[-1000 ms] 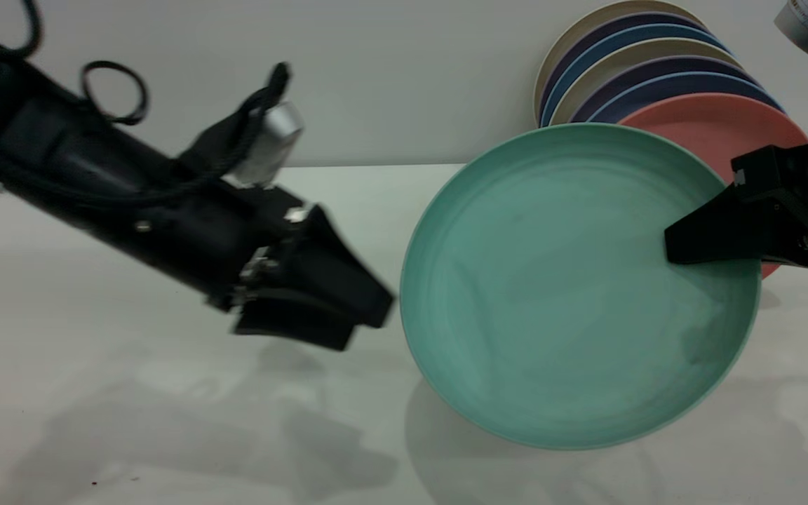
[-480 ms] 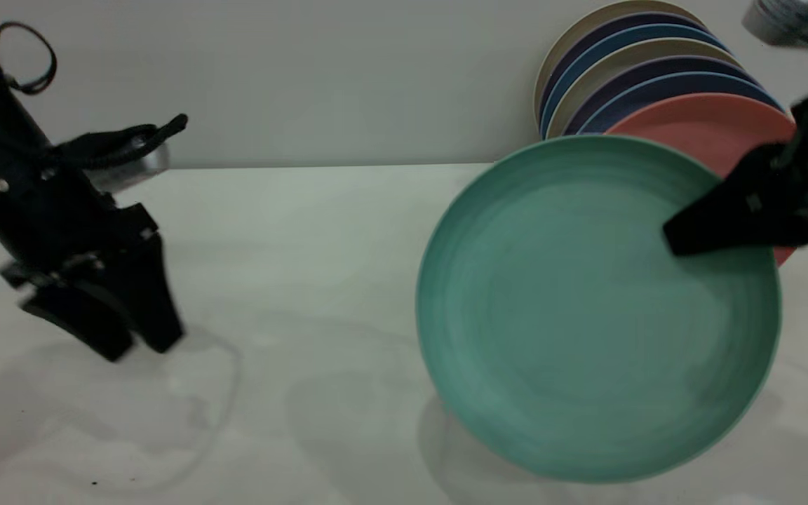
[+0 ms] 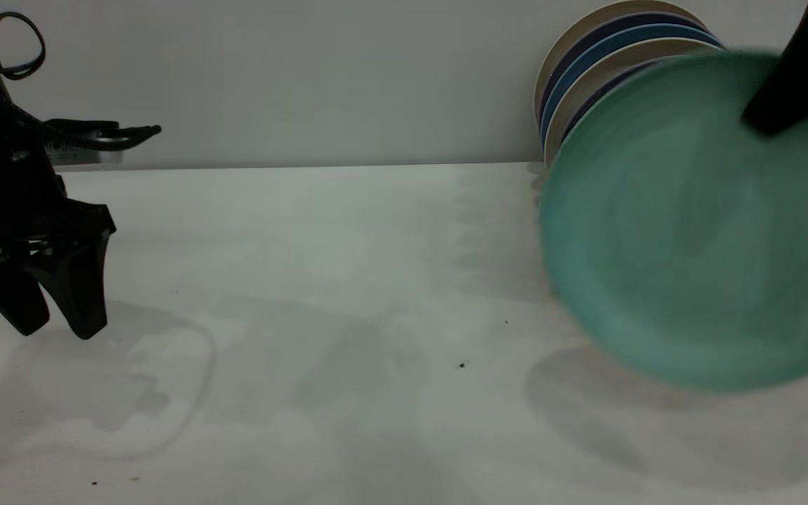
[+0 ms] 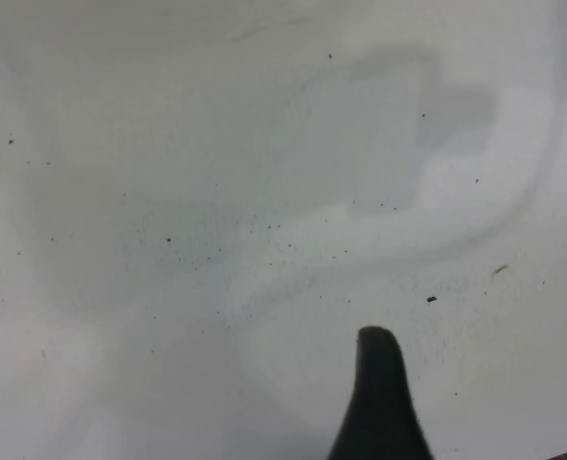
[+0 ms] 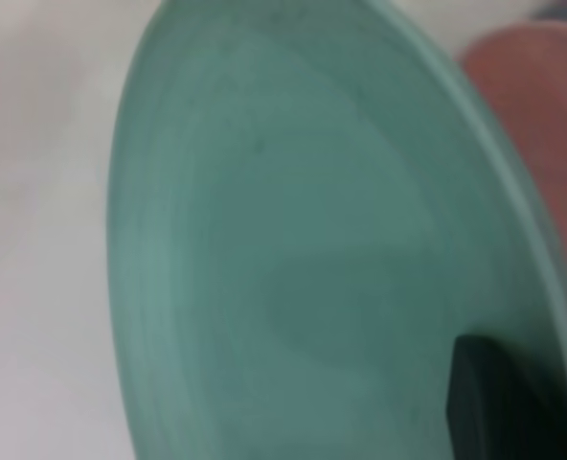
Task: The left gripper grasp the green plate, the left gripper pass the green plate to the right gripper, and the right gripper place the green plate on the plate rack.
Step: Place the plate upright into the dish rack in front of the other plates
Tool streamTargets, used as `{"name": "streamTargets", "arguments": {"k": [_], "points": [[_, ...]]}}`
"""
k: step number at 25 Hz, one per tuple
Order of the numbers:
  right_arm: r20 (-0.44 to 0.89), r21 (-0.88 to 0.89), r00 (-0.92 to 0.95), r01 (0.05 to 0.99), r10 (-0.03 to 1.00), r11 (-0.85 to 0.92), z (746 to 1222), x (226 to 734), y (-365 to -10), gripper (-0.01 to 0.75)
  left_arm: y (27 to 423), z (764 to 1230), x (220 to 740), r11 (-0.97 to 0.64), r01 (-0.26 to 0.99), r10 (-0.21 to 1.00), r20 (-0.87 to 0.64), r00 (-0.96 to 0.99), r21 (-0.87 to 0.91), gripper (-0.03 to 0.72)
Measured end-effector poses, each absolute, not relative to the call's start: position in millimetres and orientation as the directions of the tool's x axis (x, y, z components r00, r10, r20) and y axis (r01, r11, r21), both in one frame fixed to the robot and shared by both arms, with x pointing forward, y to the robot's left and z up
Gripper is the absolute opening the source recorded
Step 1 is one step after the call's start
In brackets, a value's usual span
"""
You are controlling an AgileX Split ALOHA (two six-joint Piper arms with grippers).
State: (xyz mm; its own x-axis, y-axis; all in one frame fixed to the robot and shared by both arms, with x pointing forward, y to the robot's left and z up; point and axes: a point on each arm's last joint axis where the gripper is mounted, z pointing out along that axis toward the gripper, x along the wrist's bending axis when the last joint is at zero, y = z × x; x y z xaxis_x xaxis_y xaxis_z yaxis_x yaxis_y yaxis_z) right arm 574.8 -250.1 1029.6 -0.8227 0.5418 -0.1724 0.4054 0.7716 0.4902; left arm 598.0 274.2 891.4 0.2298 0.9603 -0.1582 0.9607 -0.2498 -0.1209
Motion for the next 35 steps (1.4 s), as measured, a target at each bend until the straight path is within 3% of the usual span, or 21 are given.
{"name": "streamTargets", "arguments": {"k": [5,11,15,35], "points": [[-0.311,0.435,-0.825,0.318,0.472,0.842,1055,587,-255,0.063,274,891,598,-0.248,0.962,0.961,-0.157,0.229,-0.116,0.584],[-0.463,0.298,-0.849,0.124,0.256,0.947,1057,589,-238,0.063,274,891,599,-0.248,0.963,0.961,-0.154,0.23,-0.109,0.584],[-0.527,0.264,-0.829,0.047,0.185,0.963,1060,591,-227,0.063,274,891,599,-0.248,0.963,0.961,-0.154,0.23,-0.109,0.584],[-0.559,0.209,-0.822,-0.013,0.109,0.978,1069,624,-221,0.061,274,891,602,-0.241,0.967,0.963,-0.146,0.228,-0.081,0.582]]}}
